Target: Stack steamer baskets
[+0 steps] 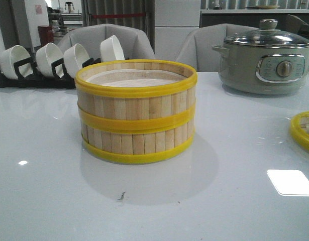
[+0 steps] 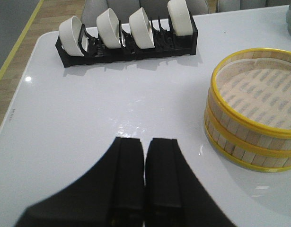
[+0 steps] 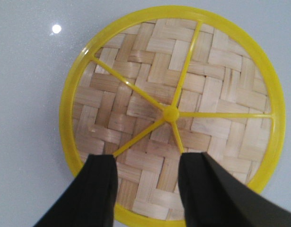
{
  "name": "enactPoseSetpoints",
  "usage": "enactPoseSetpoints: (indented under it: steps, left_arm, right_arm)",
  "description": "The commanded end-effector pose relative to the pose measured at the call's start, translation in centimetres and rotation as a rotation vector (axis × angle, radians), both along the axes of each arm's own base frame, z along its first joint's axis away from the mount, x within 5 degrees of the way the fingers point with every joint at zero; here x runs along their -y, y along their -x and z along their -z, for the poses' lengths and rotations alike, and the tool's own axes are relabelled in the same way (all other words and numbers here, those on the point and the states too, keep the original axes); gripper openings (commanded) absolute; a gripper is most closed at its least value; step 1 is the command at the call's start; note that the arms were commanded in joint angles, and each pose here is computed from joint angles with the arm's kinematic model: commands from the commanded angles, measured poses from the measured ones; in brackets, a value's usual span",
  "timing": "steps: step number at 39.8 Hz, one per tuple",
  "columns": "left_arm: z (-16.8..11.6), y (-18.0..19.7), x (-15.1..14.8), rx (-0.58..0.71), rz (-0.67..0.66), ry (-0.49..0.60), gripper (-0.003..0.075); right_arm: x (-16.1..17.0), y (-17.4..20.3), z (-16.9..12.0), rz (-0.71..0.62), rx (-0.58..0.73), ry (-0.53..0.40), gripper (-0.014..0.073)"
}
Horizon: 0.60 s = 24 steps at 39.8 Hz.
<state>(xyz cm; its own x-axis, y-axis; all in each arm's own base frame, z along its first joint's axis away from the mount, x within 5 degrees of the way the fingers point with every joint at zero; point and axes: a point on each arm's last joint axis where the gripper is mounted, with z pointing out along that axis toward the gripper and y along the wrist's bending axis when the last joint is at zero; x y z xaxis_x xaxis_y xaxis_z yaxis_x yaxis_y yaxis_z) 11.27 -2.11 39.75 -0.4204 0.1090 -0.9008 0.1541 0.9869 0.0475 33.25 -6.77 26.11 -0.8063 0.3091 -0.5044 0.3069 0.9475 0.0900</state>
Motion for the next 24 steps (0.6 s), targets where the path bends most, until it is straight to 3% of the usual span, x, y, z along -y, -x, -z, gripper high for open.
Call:
enactPoseSetpoints:
  steps: [1, 24]
  left_arm:
    - [-1.5, -0.1, 0.1, 0.105, 0.011, 0.026, 0.0085]
    - [-1.5, -0.1, 0.1, 0.105, 0.011, 0.026, 0.0085]
  right_arm:
    - [0.5, -1.1, -2.0, -0.004, 0.086, 0.036, 0.0414]
    - [2.4, -2.5, 1.0, 0.033, 0.004, 0.026, 0.0414]
